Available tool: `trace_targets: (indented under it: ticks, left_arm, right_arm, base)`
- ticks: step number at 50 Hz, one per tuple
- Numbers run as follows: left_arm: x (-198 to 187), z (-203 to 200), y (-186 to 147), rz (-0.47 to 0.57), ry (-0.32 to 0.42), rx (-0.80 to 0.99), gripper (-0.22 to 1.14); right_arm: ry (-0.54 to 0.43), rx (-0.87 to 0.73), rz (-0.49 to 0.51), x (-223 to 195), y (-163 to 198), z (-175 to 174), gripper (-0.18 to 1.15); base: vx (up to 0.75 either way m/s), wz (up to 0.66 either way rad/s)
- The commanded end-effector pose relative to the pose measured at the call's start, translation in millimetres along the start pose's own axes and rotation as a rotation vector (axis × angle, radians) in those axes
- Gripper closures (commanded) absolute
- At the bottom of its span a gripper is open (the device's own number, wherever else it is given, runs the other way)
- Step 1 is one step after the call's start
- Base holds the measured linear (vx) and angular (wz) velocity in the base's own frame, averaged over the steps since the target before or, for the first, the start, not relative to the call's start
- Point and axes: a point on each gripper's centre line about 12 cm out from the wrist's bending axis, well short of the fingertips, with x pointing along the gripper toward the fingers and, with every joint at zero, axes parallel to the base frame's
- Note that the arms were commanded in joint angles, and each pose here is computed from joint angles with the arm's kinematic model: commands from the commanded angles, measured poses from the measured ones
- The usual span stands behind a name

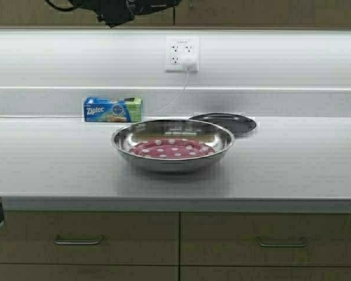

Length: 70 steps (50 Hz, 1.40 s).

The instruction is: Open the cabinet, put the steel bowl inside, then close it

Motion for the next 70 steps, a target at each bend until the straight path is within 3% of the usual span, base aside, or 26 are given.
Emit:
trace_targets:
  ticks: [1,23,33,40,46,49,53,60,70]
  left_arm:
    - [18.0,23.3,0.7,0.029,-0.105,-0.028,-0.1]
    - [56.2,10.0,4.7,0.086,-0.172,-0.063,-0.1]
    - [61.7,12.5,6.5,0.097,-0.19,-0.072,-0.06]
    - [65.7,7.6,9.1,0.103,-0.182,-0.07,0.19]
    - [71.0,2.8,10.1,0.1,-0.16,-0.071,0.61]
    - [71.2,3.2,10.4,0.095,-0.144,-0.074,0.84]
    - [70.1,4.8,10.7,0.088,-0.122,-0.078,0.99]
    - [56.9,12.0,10.0,0.074,-0.089,-0.084,0.87]
    - [14.9,27.9,12.8,0.038,-0.025,-0.049,0.88]
  right_arm:
    - [-0.056,0.017,-0.008,14.4,2.5,17.5,-0.07]
    - [-0.046,0.015,-0.035,45.0,-6.1,-2.2,-0.06]
    - [-0.049,0.014,-0.041,47.6,-8.9,-3.2,0.06]
    - [-0.052,0.018,-0.04,51.1,-7.5,-3.6,0.42]
    - [-0.051,0.024,-0.042,51.2,-7.8,-2.6,0.85]
    - [-0.049,0.026,-0.039,51.1,-7.5,-1.3,1.0]
    - [-0.058,0.029,-0.039,50.2,-7.9,4.5,0.94]
    - [-0.043,0.028,-0.026,38.8,-6.1,11.3,0.9]
    - [0.004,0.018,0.016,-4.3,0.9,20.1,0.9]
  base:
    - [0.03,0.0]
    - [0.03,0.0]
    - [0.01,0.0]
    - [0.0,0.0]
    - [0.0,0.0]
    - [0.0,0.0]
    - [0.0,0.0]
    - [0.0,0.0]
    - [0.0,0.0]
